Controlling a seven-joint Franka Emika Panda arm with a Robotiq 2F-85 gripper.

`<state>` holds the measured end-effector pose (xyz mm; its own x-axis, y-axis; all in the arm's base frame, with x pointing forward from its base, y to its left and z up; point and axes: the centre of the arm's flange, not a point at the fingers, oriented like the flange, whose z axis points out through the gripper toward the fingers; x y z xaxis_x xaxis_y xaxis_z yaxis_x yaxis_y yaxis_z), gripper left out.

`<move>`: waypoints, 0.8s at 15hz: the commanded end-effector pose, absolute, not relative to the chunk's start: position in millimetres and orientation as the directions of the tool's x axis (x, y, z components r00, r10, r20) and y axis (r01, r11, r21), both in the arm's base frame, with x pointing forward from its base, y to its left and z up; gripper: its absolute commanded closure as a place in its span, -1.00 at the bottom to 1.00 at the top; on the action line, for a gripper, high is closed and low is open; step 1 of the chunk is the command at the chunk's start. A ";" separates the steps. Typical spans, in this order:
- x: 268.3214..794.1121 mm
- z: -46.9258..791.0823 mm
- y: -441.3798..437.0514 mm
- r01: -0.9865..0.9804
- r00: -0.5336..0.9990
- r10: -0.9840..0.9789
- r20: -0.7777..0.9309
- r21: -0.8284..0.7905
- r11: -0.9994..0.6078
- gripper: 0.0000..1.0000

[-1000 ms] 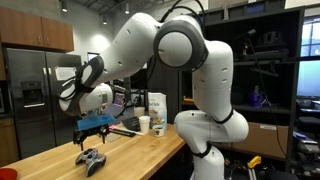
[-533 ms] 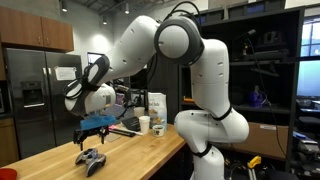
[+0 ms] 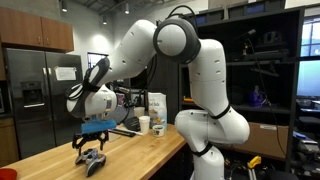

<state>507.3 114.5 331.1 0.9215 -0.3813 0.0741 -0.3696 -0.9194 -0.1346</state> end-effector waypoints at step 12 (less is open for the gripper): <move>508.3 297.5 112.6 -0.360 0.929 -0.366 0.046 -0.115 -0.926 -1.00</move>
